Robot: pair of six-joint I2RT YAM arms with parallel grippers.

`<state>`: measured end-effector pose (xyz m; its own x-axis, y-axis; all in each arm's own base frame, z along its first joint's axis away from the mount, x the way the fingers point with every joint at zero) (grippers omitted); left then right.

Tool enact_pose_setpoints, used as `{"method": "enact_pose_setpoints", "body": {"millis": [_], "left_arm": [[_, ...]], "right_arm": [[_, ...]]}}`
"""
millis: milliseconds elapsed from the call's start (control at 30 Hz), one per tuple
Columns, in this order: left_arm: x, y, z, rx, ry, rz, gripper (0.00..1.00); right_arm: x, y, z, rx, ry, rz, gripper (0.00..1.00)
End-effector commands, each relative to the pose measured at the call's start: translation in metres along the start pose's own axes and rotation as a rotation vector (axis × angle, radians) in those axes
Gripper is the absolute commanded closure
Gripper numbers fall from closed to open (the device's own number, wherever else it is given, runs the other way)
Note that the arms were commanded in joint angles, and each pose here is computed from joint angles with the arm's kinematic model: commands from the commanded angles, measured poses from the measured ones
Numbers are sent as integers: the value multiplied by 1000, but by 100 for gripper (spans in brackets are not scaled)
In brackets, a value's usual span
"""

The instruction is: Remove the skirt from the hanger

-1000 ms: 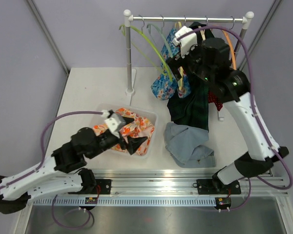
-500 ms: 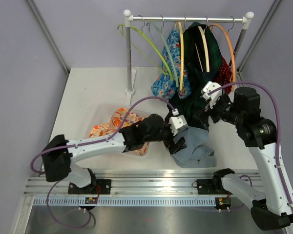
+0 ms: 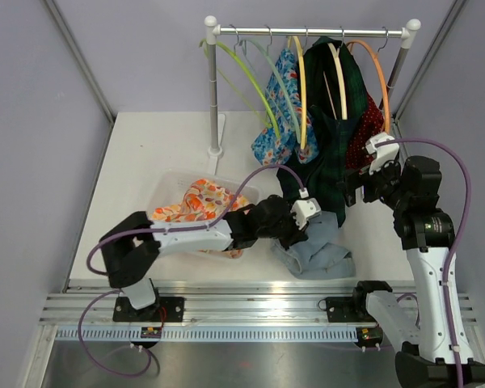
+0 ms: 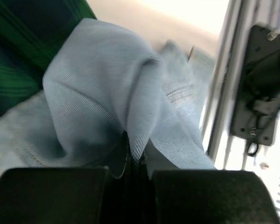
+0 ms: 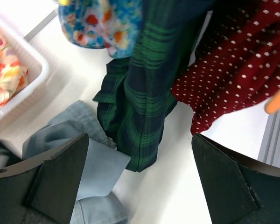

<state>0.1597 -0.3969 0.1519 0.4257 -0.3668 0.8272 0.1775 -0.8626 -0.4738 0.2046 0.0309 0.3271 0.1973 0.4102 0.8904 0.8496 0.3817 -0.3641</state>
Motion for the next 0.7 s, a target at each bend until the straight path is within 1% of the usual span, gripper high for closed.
{"method": "enact_pose_setpoints", "body": {"millis": [0, 33, 67, 100, 167, 200, 233, 300, 333, 467, 533, 567, 667], "left_arm": [[99, -75, -37, -11, 132, -312, 100], [127, -111, -46, 18, 197, -404, 100], [142, -134, -52, 32, 212, -447, 100], [166, -174, -62, 54, 243, -520, 100], [183, -214, -62, 144, 270, -592, 100], [186, -230, -61, 183, 283, -596, 100], [201, -268, -63, 253, 308, -676, 100], [207, -298, -60, 338, 325, -707, 100], [216, -325, -59, 407, 340, -758, 100], [225, -363, -47, 563, 360, -776, 100], [220, -368, -36, 624, 355, -750, 100], [213, -361, -30, 640, 348, -719, 100], [192, -360, -18, 656, 298, -700, 100]], "right_arm": [[5, 4, -12, -76, 86, -61, 0], [4, 5, -14, -85, 105, -68, 1], [-2, 7, -15, -90, 125, -58, 1], [-1, 9, -17, -92, 148, -71, 1], [-11, 15, -16, -83, 174, -58, 1], [-14, 17, -17, -85, 179, -52, 0], [-15, 17, -17, -86, 182, -52, 0], [-18, 17, -17, -92, 186, -47, 1], [-20, 19, -17, -89, 188, -44, 1], [-25, 21, -16, -87, 194, -33, 1], [-27, 22, -17, -95, 193, -27, 1], [-28, 22, -17, -97, 195, -22, 1], [-30, 21, -19, -114, 192, -20, 1]]}}
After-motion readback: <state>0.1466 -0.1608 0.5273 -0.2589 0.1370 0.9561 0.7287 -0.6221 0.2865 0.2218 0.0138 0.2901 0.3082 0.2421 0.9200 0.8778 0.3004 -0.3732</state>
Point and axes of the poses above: each gripper's point midway between its finger pads, its own y axis out along the fingers, its own z axis along the line the jaws close on, x = y × z, the point moved 7 cm from there along -y, back along the fingers, and after that the axes turned 9 degrees about -y, right-handed, at the moved point
